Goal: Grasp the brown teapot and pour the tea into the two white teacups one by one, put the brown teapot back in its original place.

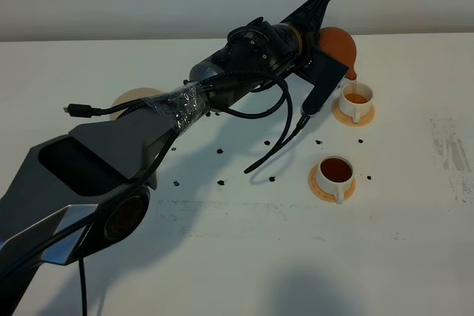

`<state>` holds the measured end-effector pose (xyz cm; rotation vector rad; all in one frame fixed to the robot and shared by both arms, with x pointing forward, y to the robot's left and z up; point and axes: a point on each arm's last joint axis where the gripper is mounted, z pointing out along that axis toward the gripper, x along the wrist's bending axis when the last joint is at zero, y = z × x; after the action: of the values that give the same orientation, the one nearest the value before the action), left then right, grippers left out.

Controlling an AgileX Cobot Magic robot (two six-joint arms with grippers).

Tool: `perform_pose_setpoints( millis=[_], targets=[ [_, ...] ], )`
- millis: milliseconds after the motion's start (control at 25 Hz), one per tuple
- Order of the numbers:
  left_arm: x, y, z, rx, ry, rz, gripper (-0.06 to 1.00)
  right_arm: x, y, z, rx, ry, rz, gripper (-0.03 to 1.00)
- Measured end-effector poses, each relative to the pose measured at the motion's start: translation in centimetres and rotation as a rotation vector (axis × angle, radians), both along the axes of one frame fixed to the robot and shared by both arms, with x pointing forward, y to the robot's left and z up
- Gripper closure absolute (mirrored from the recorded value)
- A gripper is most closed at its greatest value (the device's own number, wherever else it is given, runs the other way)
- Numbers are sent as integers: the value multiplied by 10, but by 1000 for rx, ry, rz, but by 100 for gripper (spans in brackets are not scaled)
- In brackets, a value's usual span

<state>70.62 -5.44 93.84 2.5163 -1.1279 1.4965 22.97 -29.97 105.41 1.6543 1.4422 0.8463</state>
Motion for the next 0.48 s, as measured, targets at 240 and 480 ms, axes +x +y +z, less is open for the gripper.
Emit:
perform_pose_setpoints(
  millis=[240,480],
  targets=[
    [0,0,0,13,-11,-13,86,0,0,0,0,0,0,75],
    [0,0,0,23,-17,-22,86,0,0,0,0,0,0,75]
  ],
)
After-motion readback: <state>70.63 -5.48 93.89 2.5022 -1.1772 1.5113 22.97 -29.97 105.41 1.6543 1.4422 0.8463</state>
